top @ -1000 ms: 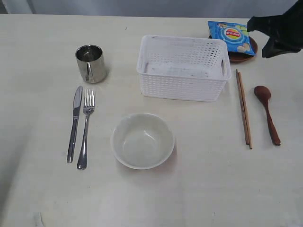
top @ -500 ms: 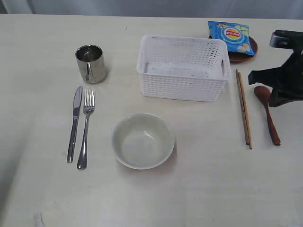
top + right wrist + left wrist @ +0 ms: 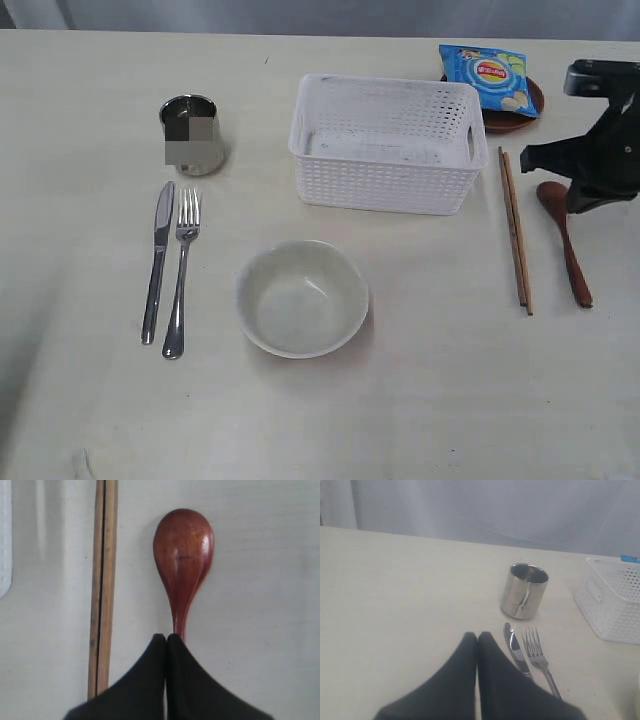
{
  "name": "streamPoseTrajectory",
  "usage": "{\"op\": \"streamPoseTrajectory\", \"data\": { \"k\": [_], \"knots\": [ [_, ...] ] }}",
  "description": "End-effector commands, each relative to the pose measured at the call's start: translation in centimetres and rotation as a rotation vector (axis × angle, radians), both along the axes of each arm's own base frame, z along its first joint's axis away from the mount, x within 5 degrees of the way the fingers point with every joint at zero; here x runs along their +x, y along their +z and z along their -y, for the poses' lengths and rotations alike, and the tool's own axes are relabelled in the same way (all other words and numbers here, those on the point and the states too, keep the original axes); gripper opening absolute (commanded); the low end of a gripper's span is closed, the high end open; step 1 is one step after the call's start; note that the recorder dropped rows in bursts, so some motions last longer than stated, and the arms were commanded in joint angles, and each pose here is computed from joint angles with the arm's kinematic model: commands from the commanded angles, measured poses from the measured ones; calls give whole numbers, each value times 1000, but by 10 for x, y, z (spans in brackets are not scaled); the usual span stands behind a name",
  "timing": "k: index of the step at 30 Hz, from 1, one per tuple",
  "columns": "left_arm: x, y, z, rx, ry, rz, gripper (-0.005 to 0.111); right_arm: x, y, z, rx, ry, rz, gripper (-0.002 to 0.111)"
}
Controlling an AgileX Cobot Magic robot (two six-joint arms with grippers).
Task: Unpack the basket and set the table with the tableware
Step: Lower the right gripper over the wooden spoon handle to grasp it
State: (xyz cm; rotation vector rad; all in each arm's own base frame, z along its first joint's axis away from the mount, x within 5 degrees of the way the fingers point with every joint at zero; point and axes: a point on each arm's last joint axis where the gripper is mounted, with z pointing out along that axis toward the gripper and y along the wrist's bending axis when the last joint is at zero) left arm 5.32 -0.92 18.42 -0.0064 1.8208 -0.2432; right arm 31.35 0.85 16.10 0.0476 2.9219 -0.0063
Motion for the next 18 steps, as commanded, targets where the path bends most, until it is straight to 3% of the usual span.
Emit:
{"op": "streamPoseTrajectory", "data": {
  "k": [1, 8, 18],
  "knots": [
    [0, 0, 0, -5, 1, 11, 0, 4, -13, 3, -16, 3, -43, 3],
    [0, 0, 0, -5, 1, 11, 0, 7, -26, 3, -23, 10, -68, 43],
    [0, 0, 0, -5, 1, 11, 0, 15, -22, 3, -22, 7, -16, 42]
  ]
}}
